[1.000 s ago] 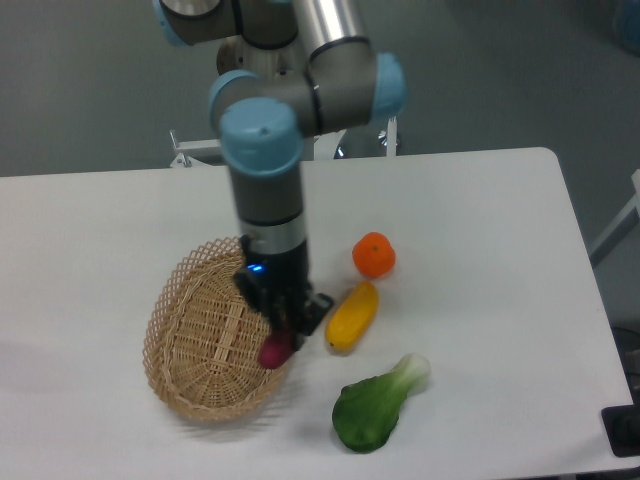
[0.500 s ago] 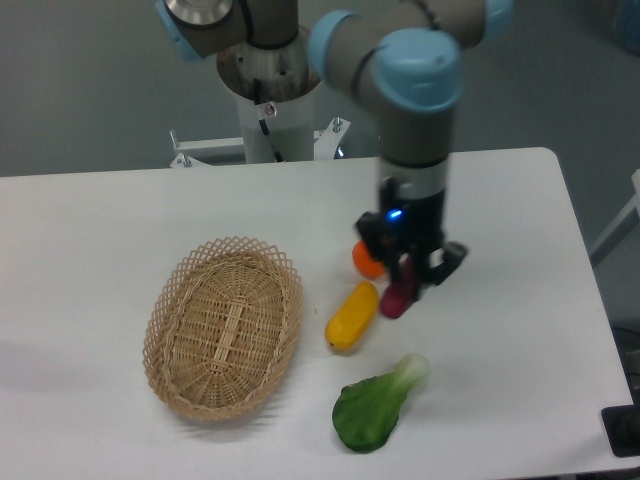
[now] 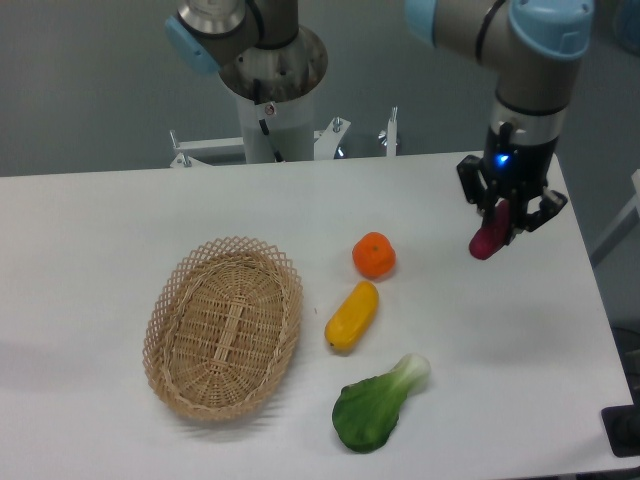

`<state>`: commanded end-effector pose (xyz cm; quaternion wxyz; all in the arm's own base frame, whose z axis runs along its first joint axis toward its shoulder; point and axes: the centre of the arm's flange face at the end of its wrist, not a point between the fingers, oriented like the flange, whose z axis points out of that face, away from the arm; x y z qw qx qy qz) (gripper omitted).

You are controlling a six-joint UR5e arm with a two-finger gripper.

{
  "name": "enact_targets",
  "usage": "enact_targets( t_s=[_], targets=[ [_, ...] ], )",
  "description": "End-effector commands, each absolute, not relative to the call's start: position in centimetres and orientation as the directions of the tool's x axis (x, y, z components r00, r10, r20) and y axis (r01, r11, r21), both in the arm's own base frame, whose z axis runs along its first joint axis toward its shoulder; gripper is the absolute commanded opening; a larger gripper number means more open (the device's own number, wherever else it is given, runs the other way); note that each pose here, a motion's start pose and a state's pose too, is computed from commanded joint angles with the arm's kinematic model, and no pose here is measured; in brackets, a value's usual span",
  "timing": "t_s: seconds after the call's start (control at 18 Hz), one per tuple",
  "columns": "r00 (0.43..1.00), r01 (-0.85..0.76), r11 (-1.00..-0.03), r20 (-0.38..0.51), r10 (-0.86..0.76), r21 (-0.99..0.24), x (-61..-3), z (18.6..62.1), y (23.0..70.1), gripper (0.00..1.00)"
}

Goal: Pick up the sweet potato from the basket
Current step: 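Carry the held sweet potato away from the basket and hold it raised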

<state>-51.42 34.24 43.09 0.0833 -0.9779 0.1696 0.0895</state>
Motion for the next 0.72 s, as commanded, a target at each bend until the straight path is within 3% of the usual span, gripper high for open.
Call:
enact_targets(
  t_s=[0.72],
  targets=[
    [0.924,-0.353,-0.926,-0.206,-0.322,-0.134,-51.18,43.19,34.66,0.25]
  ],
)
